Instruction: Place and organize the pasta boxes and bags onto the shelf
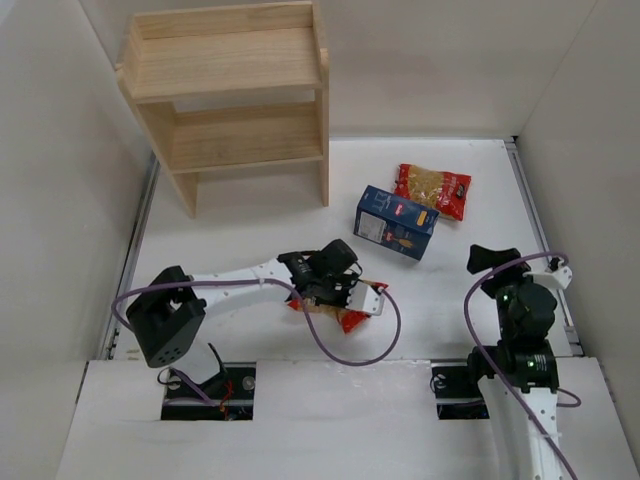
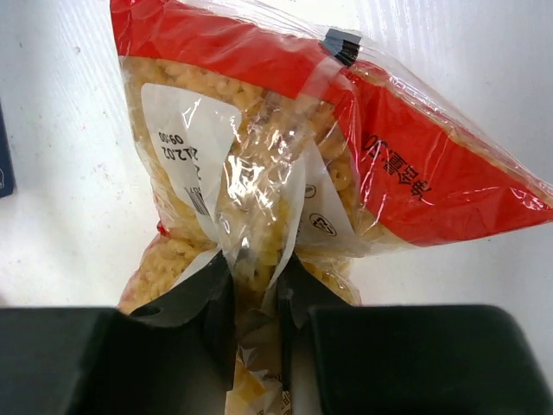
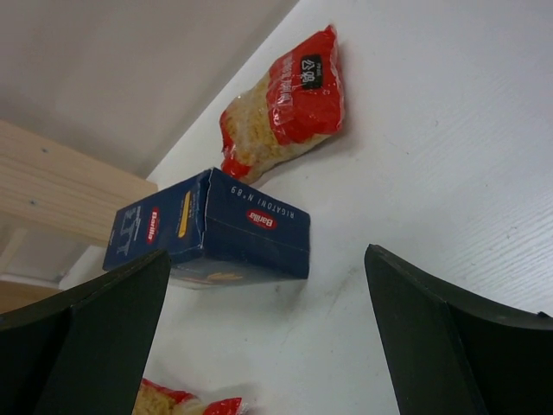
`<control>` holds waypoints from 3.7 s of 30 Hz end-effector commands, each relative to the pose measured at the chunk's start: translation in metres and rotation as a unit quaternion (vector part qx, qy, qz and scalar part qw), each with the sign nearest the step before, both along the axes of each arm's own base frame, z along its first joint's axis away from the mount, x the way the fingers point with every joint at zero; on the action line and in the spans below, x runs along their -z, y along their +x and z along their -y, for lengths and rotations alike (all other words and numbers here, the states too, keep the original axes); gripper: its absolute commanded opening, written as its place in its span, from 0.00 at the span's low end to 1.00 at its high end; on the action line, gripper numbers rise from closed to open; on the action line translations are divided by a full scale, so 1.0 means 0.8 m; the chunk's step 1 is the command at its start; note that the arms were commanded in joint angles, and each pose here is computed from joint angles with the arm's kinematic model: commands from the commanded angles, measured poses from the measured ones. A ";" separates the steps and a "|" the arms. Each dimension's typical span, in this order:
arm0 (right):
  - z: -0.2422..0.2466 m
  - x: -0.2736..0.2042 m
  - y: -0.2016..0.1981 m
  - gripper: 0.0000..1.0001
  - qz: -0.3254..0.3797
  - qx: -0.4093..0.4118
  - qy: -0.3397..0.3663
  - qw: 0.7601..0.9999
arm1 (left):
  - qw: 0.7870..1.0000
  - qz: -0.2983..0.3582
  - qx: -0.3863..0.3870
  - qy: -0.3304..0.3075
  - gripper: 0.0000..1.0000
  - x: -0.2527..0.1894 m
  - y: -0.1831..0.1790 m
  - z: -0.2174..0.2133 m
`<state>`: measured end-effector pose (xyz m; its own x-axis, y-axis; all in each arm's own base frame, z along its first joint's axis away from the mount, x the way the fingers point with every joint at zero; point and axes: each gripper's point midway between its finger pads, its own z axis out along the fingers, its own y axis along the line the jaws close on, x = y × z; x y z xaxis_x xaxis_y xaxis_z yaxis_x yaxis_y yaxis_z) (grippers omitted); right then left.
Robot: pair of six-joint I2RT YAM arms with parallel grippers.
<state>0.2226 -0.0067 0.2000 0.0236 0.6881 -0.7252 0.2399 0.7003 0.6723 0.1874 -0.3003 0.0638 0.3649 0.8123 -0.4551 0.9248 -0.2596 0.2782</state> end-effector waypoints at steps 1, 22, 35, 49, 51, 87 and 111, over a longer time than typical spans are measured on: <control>0.002 0.005 0.002 1.00 -0.015 0.007 -0.011 1.000 | 1.000 -0.007 -0.021 0.022 0.06 0.002 -0.007 -0.026; -0.018 -0.026 0.061 1.00 -0.037 -0.034 -0.053 0.997 | 0.833 0.419 -0.242 -0.267 0.03 -0.525 0.145 -0.149; -0.080 -0.021 0.133 1.00 -0.072 -0.104 -0.066 0.990 | 0.614 0.734 -0.190 -0.219 0.06 -0.798 0.272 -0.316; -0.113 0.007 0.148 1.00 -0.114 -0.135 -0.068 0.982 | 0.616 0.742 -0.165 -0.208 0.07 -0.763 0.377 -0.354; -0.112 0.007 0.147 1.00 -0.114 -0.135 -0.068 0.982 | 0.614 0.745 -0.170 -0.200 0.07 -0.766 0.369 -0.368; -0.039 -0.005 0.341 1.00 -0.206 -0.068 -0.079 0.973 | 0.634 0.719 -0.216 -0.184 1.00 -0.736 0.293 -0.394; -0.041 0.215 0.349 0.19 -0.490 -0.110 -0.203 0.841 | 0.624 0.708 -0.282 -0.172 1.00 -0.697 0.243 -0.440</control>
<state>0.5339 0.0199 0.0779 -0.6898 0.3256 -0.6467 0.4272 0.9041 -0.0005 0.4168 0.0466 0.5701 0.2973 0.9189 -0.2594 -0.2167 0.3296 0.9189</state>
